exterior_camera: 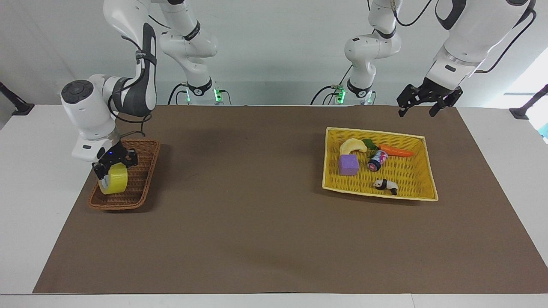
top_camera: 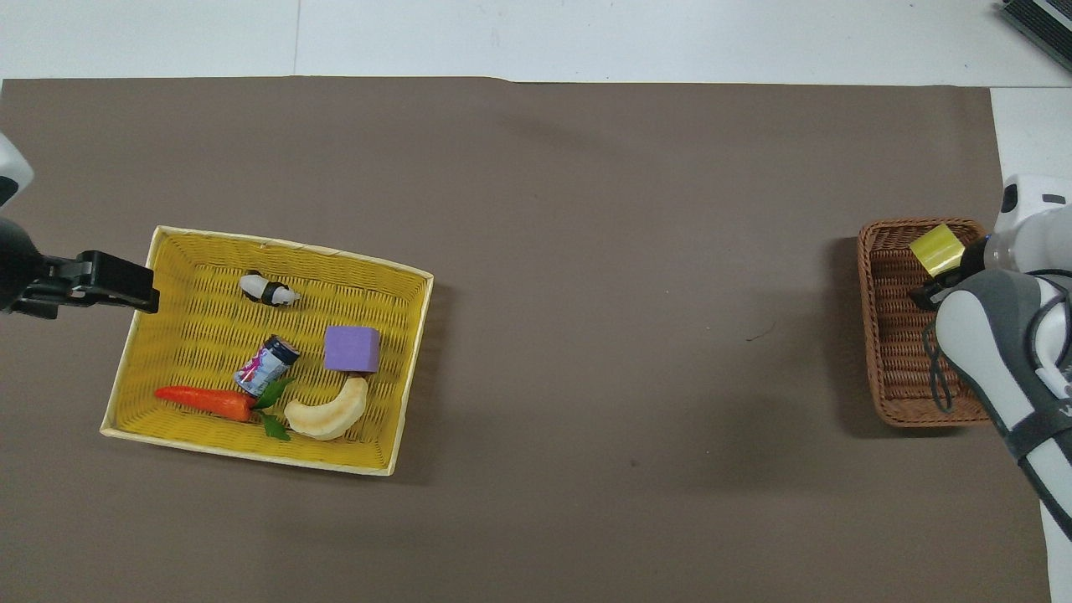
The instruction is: Move tape to another basket
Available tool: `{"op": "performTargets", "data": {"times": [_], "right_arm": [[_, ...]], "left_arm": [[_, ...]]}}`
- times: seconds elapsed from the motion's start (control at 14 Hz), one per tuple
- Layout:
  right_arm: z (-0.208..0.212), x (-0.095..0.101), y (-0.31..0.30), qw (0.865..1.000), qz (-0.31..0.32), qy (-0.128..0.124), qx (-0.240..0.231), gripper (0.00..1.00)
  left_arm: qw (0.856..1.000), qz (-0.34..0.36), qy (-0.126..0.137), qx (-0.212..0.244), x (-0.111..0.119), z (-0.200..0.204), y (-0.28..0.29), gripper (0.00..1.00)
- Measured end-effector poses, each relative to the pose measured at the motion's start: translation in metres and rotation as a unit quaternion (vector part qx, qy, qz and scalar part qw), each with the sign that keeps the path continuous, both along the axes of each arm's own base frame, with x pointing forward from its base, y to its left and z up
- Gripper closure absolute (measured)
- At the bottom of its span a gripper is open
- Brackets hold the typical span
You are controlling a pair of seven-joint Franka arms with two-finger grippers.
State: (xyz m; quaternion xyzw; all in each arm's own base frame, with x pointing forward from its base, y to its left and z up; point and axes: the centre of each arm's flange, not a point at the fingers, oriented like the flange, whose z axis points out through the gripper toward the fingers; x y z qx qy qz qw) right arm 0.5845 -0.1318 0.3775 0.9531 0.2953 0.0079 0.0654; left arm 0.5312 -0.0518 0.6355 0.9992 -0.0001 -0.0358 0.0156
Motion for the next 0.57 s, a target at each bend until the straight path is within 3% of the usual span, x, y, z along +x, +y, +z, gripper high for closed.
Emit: {"op": "performTargets", "data": {"times": [0.29,0.5,0.57], "right_arm": [[-0.024,-0.012,-0.001,1.000,-0.001,0.009,0.003,1.00],[-0.033,-0.019,-0.005,1.000,-0.006,0.018,0.005,1.00],[-0.033,-0.020,-0.007,1.000,-0.008,0.018,0.005,0.93]], "left_arm": [[1.000,0.018,-0.001,0.000,0.002,0.001,0.020,0.00],[1.000,0.016,-0.018,-0.001,0.005,0.004,0.017,0.00],[1.000,0.016,-0.019,-0.001,0.006,0.004,0.017,0.00]]}}
